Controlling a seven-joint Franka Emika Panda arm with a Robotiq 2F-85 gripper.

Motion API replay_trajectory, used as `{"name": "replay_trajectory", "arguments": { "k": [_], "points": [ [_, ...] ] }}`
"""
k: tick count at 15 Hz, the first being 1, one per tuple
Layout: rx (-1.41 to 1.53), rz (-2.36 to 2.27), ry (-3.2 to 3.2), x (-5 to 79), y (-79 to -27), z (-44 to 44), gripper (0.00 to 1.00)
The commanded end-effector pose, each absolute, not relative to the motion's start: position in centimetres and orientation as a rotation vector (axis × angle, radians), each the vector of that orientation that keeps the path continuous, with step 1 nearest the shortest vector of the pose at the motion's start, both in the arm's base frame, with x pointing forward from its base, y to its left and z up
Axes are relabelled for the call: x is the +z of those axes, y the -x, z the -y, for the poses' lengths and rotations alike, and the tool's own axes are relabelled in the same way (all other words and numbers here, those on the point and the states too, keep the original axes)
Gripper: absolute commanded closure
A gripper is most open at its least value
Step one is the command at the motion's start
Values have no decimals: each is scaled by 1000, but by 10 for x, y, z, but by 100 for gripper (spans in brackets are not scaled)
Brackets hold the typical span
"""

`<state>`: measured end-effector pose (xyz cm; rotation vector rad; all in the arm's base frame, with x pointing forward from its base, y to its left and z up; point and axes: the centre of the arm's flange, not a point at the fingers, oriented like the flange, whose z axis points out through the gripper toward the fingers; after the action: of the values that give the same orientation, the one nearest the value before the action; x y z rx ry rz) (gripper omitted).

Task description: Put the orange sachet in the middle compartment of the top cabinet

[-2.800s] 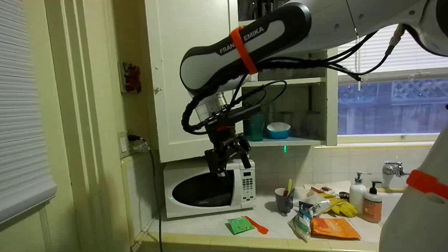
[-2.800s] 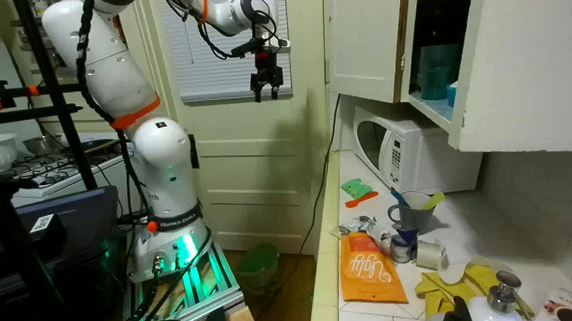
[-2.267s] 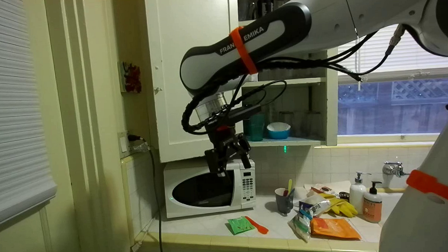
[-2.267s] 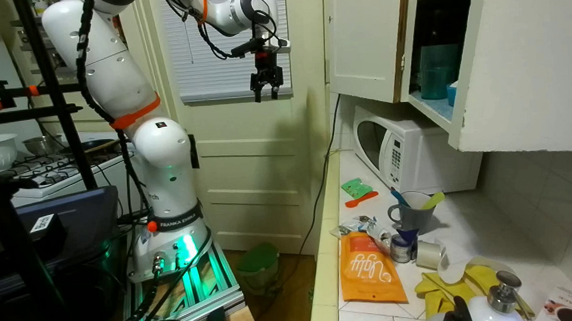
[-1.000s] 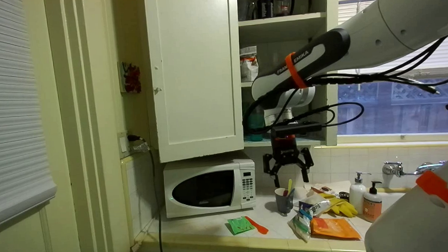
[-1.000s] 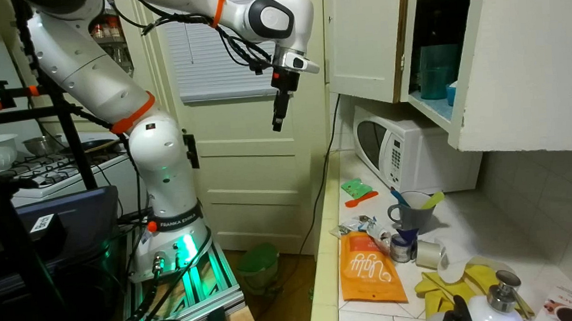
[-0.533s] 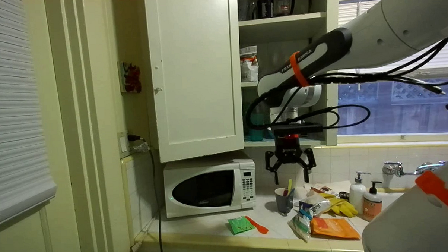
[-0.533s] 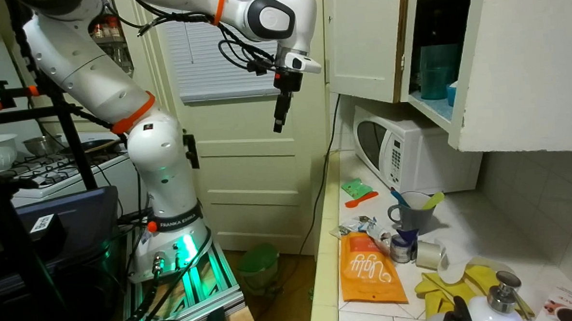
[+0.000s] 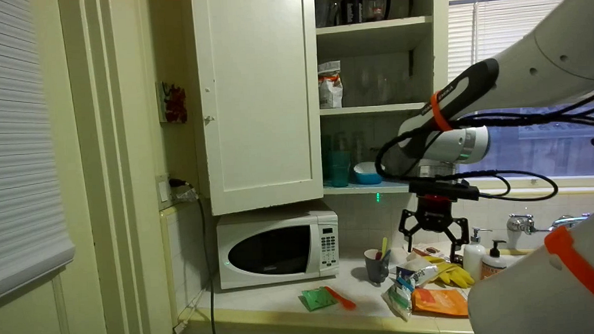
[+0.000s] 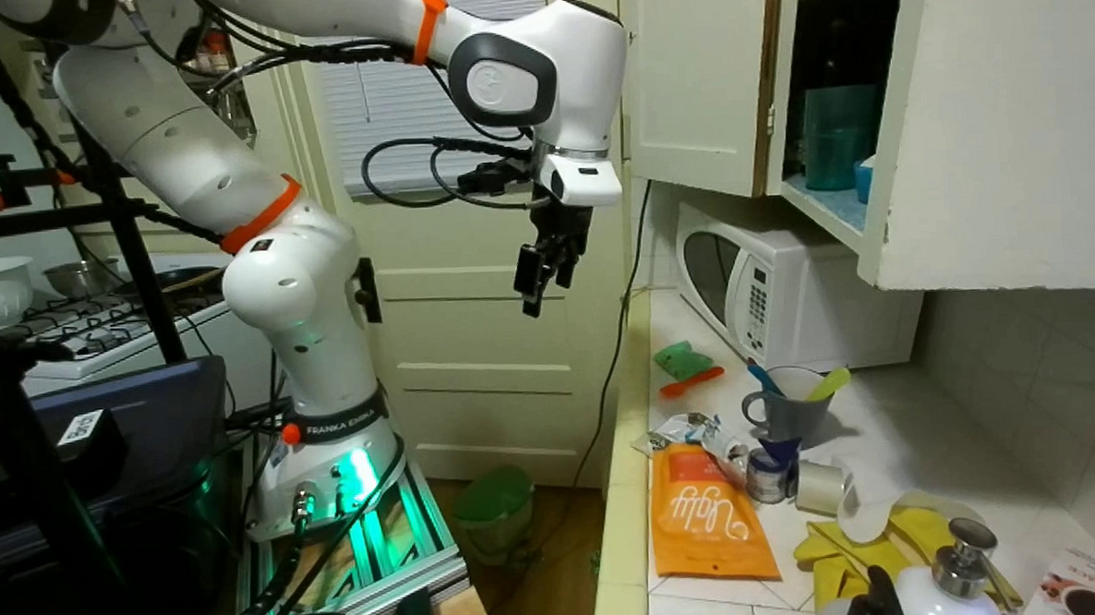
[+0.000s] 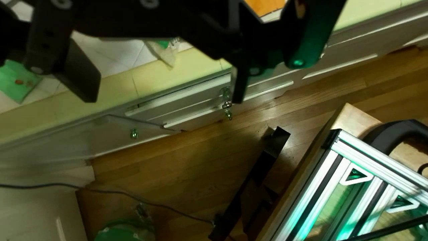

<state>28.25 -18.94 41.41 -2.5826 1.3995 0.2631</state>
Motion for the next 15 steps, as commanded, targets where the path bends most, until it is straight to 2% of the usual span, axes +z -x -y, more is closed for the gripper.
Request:
{"name": "replay_trajectory", "arguments": {
  "k": [1, 10, 11, 12, 15],
  "points": [
    [85, -1593, 2445, 397, -247, 221, 0],
    [-547, -2007, 2247, 346, -238, 298, 0],
    [-543, -2090, 2232, 342, -238, 301, 0],
    [-535, -1958, 2271, 385, -241, 309, 0],
    [-534, -2035, 2252, 363, -246, 319, 0]
  ]
}}
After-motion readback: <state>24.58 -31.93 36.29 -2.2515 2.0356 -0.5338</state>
